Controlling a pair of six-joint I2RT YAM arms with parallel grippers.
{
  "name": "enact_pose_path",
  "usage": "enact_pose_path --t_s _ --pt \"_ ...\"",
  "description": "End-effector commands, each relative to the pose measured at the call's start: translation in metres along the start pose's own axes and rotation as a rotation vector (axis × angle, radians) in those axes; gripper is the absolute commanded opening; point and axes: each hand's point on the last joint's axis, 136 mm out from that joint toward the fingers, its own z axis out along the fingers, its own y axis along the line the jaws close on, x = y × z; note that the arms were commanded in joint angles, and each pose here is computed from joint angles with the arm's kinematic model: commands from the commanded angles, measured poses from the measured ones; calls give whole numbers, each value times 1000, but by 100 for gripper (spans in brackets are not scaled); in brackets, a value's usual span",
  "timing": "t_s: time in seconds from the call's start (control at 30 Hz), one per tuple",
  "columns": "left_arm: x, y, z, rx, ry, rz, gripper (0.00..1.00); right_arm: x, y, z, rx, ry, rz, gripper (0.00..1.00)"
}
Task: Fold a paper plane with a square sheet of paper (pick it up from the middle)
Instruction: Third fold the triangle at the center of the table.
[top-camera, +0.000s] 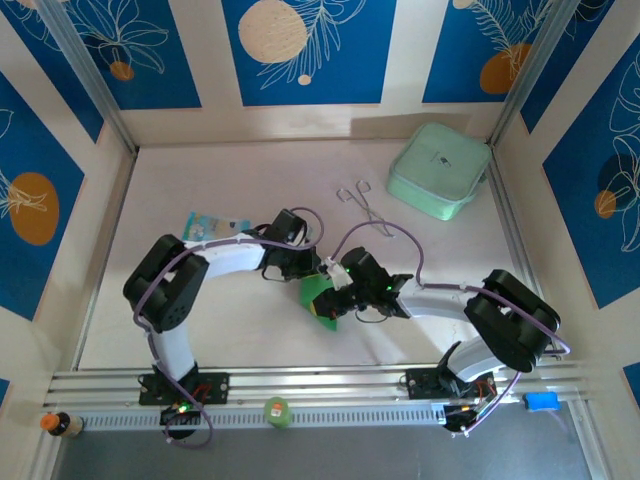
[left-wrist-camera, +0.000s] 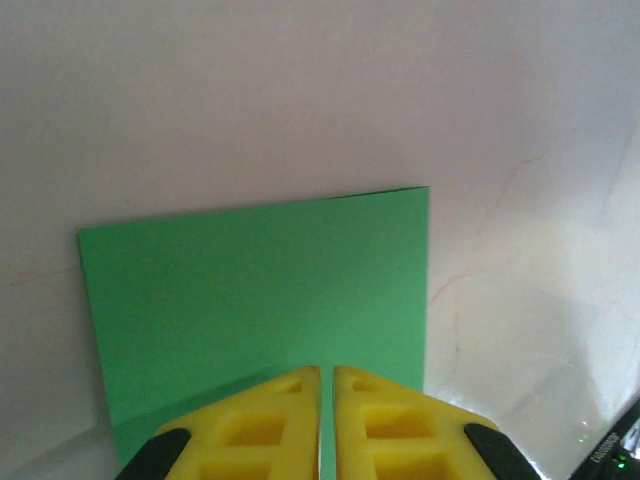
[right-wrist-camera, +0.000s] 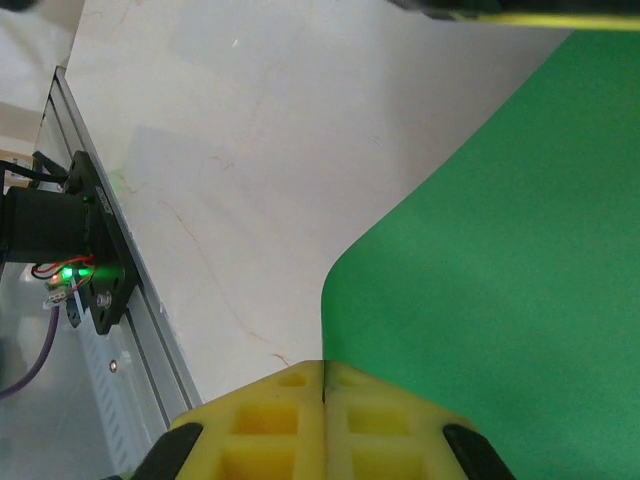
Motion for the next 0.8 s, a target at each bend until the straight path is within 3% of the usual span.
enact_pose_path --t_s 0.0,0.33,0.77 --pt "-2 9 6 -22 21 13 12 5 -3 2 0 10 9 0" --pt "13 38 20 -105 72 15 9 6 -16 5 27 18 53 0" --pt "12 35 17 -96 59 12 9 5 -45 -1 95 9 122 0"
